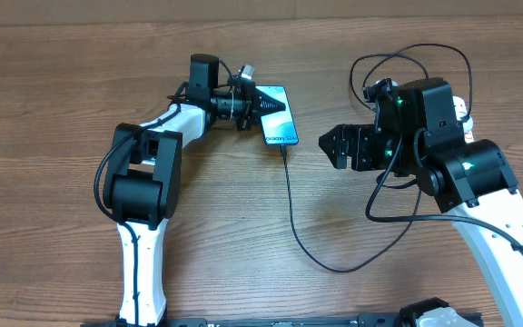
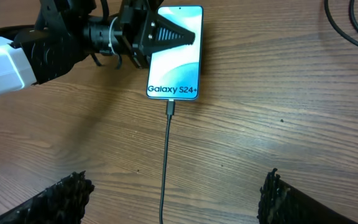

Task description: Plug charger to phone and switch on socket

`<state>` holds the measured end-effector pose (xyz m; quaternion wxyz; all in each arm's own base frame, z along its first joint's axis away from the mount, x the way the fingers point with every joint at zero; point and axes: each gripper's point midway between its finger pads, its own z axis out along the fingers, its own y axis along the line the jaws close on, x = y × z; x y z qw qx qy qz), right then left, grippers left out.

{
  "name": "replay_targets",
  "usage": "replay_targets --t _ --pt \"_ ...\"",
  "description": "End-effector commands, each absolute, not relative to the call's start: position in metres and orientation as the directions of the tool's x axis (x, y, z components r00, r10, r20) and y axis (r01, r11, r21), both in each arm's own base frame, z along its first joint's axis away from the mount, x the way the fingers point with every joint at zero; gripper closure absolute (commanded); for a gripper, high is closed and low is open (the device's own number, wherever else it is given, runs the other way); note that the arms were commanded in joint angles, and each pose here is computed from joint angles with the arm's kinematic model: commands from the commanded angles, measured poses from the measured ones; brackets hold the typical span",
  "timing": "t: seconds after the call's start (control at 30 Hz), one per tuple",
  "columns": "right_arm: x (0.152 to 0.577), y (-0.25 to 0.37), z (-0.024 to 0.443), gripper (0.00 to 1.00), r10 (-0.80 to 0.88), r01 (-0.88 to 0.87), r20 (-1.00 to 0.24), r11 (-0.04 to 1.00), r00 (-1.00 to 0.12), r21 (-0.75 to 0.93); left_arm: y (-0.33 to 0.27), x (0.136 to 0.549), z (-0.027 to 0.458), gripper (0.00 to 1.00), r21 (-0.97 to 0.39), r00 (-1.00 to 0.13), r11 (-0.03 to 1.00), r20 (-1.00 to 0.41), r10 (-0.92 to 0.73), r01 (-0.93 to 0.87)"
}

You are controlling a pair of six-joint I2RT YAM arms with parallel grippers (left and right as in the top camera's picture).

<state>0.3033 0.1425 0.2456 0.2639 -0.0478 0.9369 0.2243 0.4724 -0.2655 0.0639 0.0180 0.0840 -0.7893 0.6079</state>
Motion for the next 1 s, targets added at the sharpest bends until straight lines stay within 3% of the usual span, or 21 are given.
replay_targets --t 0.0,0.4,0.6,0.67,0.7,0.73,0.8,0.87,0.97 --pt "0.307 0.139 0.251 0.11 0.028 -0.214 -0.542 0.900 -0.840 0.379 -0.263 0.480 0.067 0.96 -0.958 -0.995 0.288 -0.026 -0.097 -0.003" --pt "0.311 0.140 0.254 0.10 0.032 -0.222 -0.558 0.898 -0.829 0.380 -0.237 0.464 0.015 0.96 -0.820 -0.995 0.572 -0.032 -0.094 -0.028" --pt "0.311 0.141 0.254 0.09 0.031 -0.222 -0.558 0.898 -0.829 0.380 -0.224 0.457 -0.003 0.95 -0.750 -0.995 0.660 -0.023 -0.095 -0.045" --pt "0.311 0.140 0.254 0.09 0.031 -0.222 -0.557 0.898 -0.830 0.381 -0.219 0.454 -0.009 0.90 -0.724 -0.995 0.687 -0.013 -0.100 -0.060" --pt "0.311 0.140 0.254 0.09 0.031 -0.222 -0.557 0.898 -0.830 0.381 -0.215 0.452 -0.013 0.76 -0.702 -0.994 0.708 -0.003 -0.109 -0.075" --pt "0.311 0.141 0.254 0.09 0.031 -0.222 -0.557 0.898 -0.830 0.381 -0.212 0.451 -0.016 0.71 -0.688 -0.994 0.721 0.004 -0.114 -0.085" --pt "0.311 0.141 0.254 0.09 0.031 -0.222 -0.557 0.898 -0.830 0.381 -0.204 0.447 -0.023 0.68 -0.643 -0.992 0.758 0.019 -0.128 -0.111" --pt "0.311 0.140 0.254 0.09 0.031 -0.221 -0.557 0.898 -0.830 0.381 -0.196 0.444 -0.029 0.58 -0.600 -0.989 0.789 0.033 -0.141 -0.133" --pt "0.311 0.140 0.254 0.09 0.031 -0.222 -0.557 0.898 -0.830 0.380 -0.190 0.439 -0.034 0.56 -0.564 -0.987 0.811 0.050 -0.151 -0.153"
